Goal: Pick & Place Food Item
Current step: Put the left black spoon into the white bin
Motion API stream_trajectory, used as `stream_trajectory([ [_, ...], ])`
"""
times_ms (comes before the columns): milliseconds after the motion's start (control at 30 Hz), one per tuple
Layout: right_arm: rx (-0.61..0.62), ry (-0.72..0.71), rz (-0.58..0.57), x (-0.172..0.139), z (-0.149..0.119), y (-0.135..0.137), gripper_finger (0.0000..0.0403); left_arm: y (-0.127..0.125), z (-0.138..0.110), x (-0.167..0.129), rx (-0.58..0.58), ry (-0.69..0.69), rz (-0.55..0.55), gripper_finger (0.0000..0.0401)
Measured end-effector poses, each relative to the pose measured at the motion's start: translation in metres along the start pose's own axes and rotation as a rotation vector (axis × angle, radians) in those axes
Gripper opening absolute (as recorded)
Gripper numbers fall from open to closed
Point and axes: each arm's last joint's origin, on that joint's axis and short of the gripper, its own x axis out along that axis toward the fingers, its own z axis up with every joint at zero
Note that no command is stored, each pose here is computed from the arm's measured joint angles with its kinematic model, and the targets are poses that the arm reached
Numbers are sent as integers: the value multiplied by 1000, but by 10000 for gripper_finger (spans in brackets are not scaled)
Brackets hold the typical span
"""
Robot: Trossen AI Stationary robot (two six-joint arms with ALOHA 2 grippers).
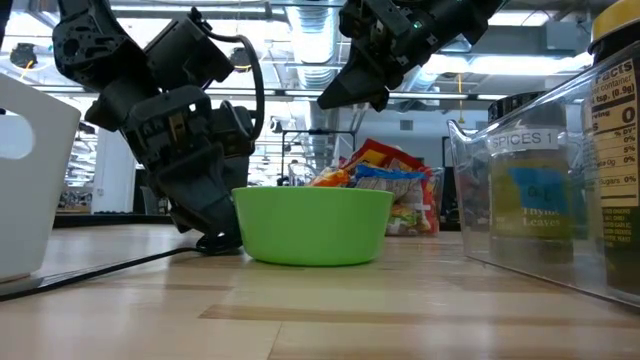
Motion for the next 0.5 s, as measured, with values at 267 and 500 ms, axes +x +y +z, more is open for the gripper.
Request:
stream_trajectory([
  [267,0,0,0,0,0,0,4,0,0,0,-7,-3,-6,26],
  [500,0,1,0,0,0,0,4,-1,0,0,-12,1,-11,19],
])
